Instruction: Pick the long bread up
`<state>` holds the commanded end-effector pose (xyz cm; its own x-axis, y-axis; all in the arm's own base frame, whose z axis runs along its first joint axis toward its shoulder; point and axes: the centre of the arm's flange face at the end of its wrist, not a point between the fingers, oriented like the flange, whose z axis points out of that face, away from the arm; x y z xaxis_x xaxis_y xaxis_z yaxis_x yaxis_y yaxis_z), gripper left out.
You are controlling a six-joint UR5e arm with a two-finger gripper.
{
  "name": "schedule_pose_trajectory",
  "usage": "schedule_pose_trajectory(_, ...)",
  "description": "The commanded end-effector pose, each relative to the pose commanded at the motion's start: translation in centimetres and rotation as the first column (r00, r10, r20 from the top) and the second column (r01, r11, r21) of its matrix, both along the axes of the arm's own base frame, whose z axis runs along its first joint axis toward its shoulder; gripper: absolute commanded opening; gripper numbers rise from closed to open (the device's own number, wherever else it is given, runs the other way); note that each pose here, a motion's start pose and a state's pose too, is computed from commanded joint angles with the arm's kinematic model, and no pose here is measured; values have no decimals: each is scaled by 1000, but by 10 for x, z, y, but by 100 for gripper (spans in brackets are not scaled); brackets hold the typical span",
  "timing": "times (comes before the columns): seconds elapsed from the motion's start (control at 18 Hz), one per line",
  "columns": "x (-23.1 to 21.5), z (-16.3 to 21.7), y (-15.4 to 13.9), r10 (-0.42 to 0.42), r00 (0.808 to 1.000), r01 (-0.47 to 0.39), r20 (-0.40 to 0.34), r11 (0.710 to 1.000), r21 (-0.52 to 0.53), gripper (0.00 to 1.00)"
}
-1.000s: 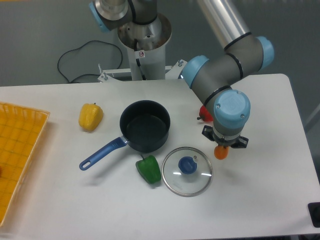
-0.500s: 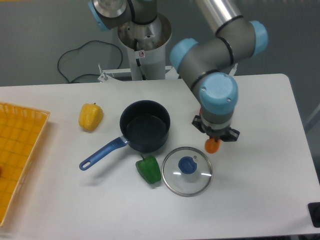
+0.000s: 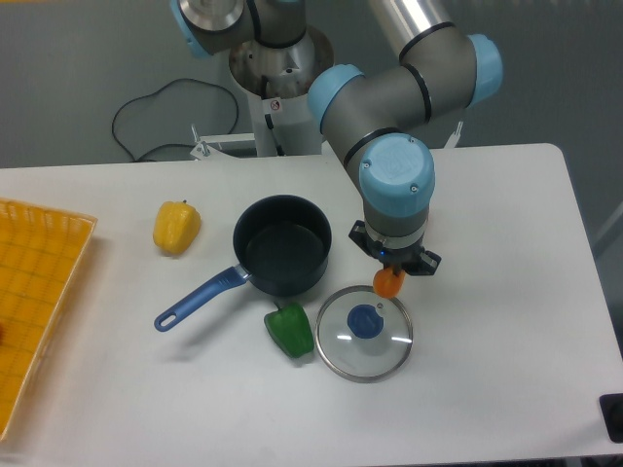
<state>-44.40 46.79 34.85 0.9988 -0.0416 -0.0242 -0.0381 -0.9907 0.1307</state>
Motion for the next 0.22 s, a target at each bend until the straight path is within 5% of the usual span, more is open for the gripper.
schedule_pose_trajectory(0.22,-2,0,-1,5,1000,-5,6,1000,9,4)
